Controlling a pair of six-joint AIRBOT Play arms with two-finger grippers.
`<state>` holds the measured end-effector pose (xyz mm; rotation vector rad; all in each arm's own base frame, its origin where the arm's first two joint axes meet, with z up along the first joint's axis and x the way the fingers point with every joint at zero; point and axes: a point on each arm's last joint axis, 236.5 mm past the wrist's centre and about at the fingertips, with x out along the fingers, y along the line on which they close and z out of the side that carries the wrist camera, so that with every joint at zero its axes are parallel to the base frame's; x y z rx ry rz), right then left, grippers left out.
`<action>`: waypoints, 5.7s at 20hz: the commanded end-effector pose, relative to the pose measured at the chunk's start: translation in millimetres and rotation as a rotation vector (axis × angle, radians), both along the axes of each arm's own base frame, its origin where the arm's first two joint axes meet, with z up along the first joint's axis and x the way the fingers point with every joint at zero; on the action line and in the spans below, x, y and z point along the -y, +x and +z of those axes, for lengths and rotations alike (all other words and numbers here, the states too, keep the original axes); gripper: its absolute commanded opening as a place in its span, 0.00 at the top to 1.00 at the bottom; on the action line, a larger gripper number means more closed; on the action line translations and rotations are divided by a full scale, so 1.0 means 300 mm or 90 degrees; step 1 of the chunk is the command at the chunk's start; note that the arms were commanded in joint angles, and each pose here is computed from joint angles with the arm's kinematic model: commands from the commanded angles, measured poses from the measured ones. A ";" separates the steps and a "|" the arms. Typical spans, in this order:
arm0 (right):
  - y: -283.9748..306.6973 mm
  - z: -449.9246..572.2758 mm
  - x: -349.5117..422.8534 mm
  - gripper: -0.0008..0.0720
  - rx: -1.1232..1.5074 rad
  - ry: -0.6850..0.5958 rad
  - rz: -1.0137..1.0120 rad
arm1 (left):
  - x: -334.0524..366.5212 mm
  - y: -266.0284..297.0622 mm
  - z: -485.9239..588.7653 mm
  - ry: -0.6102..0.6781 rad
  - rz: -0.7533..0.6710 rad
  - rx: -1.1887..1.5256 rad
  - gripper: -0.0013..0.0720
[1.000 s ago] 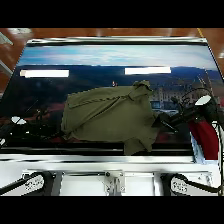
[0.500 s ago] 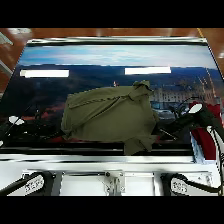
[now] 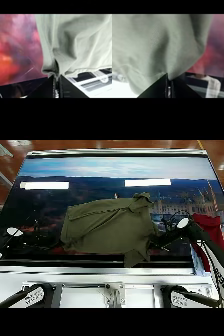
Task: Fold the shirts.
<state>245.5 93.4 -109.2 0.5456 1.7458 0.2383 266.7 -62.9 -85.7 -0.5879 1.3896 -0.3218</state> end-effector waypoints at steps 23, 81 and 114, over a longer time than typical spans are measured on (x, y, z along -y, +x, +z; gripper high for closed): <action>-0.315 1.988 0.107 0.89 1.094 -0.248 0.021 | -0.013 -0.557 1.975 0.368 0.160 1.002 0.93; 0.646 0.195 0.252 0.10 0.188 -0.202 0.051 | -0.080 0.602 0.064 0.065 0.068 0.041 0.08; 0.099 -0.016 0.117 0.11 0.046 -0.030 -0.100 | 0.088 0.204 0.069 -0.241 0.012 0.017 0.93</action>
